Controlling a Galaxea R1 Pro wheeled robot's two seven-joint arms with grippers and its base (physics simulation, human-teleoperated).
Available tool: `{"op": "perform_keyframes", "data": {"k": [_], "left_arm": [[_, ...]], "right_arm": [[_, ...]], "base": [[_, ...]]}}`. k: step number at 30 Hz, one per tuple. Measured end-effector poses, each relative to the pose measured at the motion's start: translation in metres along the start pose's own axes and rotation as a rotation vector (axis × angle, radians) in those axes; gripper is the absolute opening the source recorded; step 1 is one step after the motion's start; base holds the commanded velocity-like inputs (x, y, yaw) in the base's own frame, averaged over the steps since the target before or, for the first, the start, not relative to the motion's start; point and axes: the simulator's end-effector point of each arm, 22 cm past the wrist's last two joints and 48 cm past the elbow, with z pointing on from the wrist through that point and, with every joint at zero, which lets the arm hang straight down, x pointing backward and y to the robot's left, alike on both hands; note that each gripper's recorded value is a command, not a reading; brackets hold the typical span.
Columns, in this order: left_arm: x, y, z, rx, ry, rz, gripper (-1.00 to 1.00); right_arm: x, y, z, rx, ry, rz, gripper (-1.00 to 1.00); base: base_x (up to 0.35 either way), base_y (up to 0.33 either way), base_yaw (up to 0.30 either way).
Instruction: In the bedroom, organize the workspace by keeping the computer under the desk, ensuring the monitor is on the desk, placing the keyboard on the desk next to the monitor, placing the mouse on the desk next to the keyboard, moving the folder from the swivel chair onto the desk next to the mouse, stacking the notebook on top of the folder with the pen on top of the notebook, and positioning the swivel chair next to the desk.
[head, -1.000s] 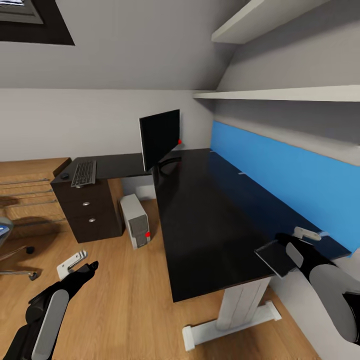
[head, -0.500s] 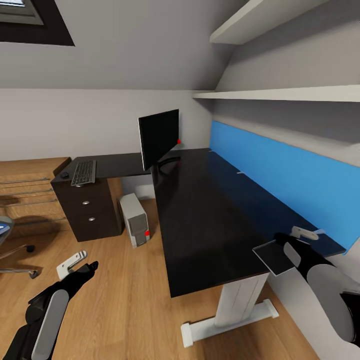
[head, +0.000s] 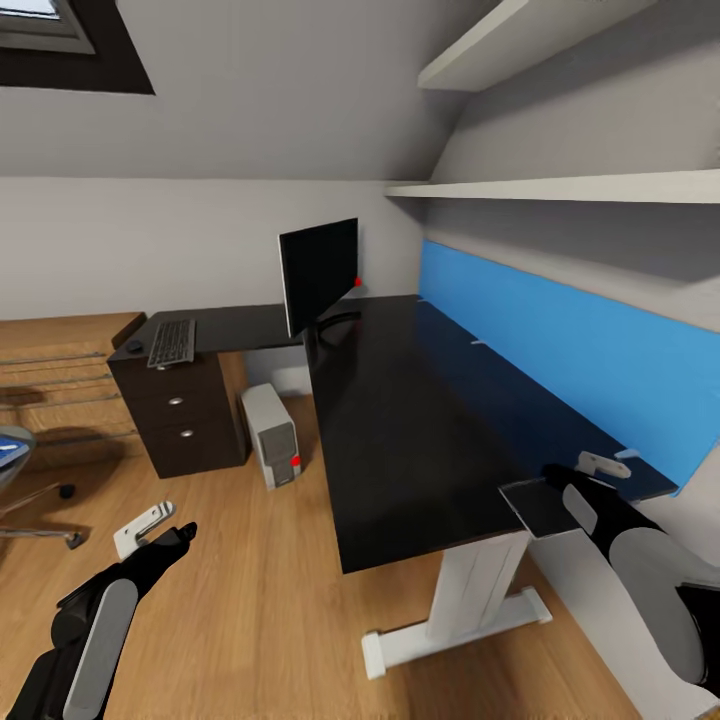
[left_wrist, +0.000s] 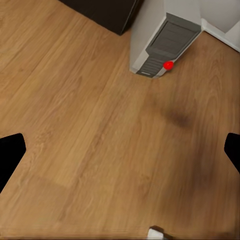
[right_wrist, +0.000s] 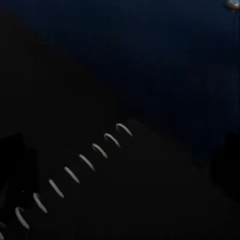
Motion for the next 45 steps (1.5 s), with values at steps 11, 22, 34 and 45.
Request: {"op": "perform_keyframes", "data": {"k": [11, 22, 34, 45], "left_arm": [[0.0, 0.0, 0.0, 0.001, 0.0, 0.0, 1.0], [0.0, -0.001, 0.0, 0.001, 0.0, -0.001, 1.0], [0.002, 0.0, 0.0, 0.001, 0.005, -0.001, 1.0], [-0.002, -0.003, -0.005, 0.009, -0.004, -0.004, 1.0]], "right_arm": [[0.0, 0.0, 0.0, 0.001, -0.001, 0.001, 1.0], [0.0, 0.0, 0.0, 0.001, -0.001, 0.002, 1.0], [0.001, -0.002, -0.002, 0.006, 0.0, 0.005, 1.0], [0.005, 0.013, -0.009, -0.014, 0.009, -0.003, 1.0]], "base": [[-0.04, 0.0, 0.0], [0.0, 0.0, 0.0], [0.0, 0.0, 0.0], [0.0, 0.0, 0.0]]}}
